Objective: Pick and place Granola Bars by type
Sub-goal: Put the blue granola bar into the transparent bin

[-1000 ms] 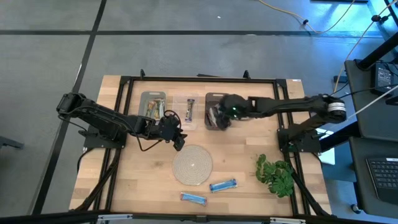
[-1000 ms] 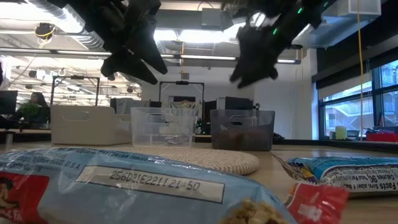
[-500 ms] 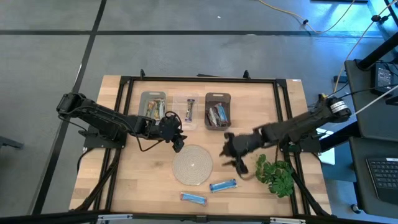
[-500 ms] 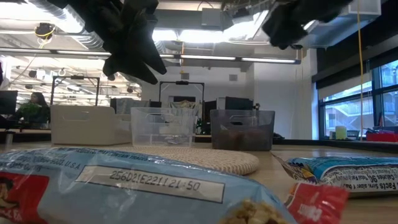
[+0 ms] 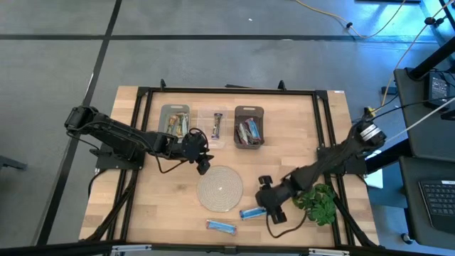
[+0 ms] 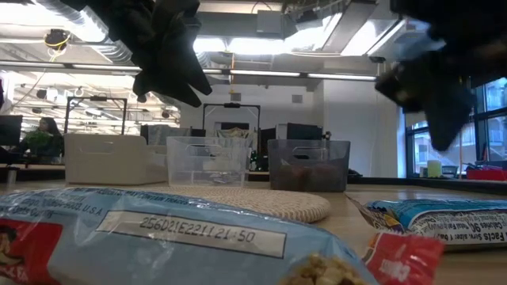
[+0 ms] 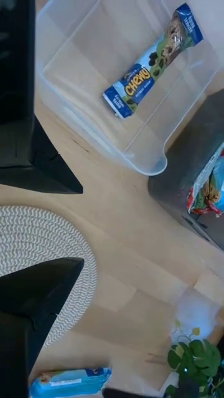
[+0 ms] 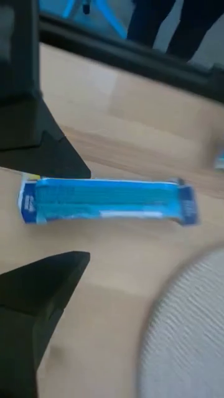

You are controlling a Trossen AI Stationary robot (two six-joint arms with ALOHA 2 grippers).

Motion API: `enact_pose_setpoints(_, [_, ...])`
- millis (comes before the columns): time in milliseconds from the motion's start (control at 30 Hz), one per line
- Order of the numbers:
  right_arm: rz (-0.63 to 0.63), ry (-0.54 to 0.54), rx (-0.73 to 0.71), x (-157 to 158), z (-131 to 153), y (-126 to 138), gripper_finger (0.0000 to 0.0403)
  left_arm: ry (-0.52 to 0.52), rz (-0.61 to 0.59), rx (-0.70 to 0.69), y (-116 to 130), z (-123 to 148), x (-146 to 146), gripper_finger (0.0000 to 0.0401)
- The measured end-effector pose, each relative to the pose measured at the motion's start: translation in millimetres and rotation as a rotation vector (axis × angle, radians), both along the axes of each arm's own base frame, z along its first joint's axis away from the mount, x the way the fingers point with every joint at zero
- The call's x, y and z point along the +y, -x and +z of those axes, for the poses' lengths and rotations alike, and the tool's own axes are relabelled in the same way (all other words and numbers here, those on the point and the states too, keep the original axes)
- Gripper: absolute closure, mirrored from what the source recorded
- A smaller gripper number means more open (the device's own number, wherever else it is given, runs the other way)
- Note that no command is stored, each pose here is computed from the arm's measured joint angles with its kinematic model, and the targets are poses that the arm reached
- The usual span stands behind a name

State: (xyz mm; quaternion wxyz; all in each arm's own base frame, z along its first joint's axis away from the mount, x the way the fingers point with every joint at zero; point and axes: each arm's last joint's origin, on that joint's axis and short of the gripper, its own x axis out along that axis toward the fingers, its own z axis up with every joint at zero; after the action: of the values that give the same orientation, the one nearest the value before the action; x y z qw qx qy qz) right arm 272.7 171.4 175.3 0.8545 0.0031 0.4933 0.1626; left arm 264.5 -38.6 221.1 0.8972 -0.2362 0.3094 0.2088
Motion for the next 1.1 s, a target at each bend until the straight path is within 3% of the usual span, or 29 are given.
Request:
enact_pose_setpoints(300, [-0.019, 0.000, 0.067, 19, -35, -2, 0.0198, -0.018, -0.016, 0.006, 0, 0, 0, 0.0232])
enact_pose_setpoints(700, [-0.057, 0.074, 0.094, 20, -54, -4, 0.0203, -0.018, -0.016, 0.006, 0, 0, 0, 0.0232])
enact_pose_setpoints(1100, [-0.048, 0.096, 0.078, 18, -51, -3, 0.0308, -0.018, -0.016, 0.006, 0, 0, 0, 0.0232])
